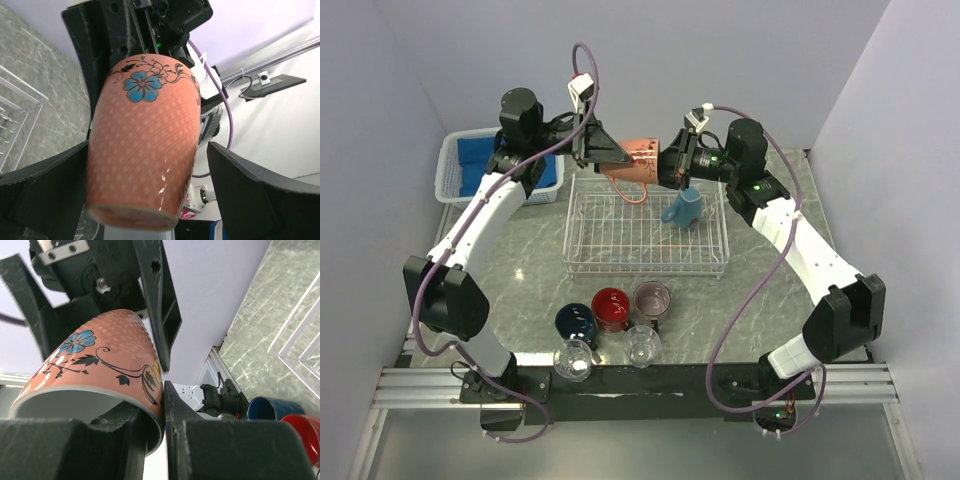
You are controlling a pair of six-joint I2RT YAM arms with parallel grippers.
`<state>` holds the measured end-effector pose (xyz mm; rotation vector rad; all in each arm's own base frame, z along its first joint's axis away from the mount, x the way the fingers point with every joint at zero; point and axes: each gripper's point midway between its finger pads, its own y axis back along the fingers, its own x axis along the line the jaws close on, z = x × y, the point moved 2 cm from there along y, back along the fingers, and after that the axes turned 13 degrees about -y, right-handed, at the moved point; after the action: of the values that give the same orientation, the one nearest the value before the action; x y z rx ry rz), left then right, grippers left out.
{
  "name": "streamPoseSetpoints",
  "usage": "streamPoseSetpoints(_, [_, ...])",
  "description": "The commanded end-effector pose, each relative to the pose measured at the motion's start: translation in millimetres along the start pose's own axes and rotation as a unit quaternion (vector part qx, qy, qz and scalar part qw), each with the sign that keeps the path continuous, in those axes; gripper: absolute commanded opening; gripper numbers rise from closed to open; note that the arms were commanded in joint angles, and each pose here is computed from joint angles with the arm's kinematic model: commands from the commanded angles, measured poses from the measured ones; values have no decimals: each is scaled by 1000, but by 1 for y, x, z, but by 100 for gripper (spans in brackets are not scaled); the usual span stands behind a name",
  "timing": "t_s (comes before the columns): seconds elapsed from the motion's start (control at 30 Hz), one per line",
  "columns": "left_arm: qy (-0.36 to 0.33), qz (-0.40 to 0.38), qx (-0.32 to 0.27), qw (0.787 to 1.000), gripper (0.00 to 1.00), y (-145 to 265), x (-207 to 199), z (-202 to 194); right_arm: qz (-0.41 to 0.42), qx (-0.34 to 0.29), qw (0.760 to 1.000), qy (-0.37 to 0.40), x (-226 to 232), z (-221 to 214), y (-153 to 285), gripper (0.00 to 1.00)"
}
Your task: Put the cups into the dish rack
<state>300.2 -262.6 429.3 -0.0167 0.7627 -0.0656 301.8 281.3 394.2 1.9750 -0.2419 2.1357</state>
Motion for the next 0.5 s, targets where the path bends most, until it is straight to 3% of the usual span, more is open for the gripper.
streamPoseSetpoints(0.0, [-56,-19,1,998,98,-3,-22,8,49,6,998,43,28,3,-6,0])
streamPoseSetpoints(0.1, [-56,-21,1,998,96,-3,-23,9,47,12,998,39,25,3,-13,0])
streamPoseSetpoints(0.2, [-59,-26,1,998,72,-3,-24,9,36,15,999,28,13,3,-17,0])
streamPoseSetpoints(0.23, [-62,-27,2,998,54,-3,-24,8,33,16,999,24,10,2,-18,0])
streamPoseSetpoints(0.3, [-58,-26,4,998,36,-1,-21,6,20,16,1000,17,-1,0,-17,11])
streamPoseSetpoints(0.33, [-56,-26,5,998,20,0,-20,6,13,12,1000,14,-5,2,-15,19])
streamPoseSetpoints(0.43, [-52,-22,3,998,1,5,-14,7,-4,2,1000,6,-16,5,-10,34])
streamPoseSetpoints(0.47, [-52,-17,0,998,1,9,-13,9,-10,0,1000,2,-20,6,-8,39])
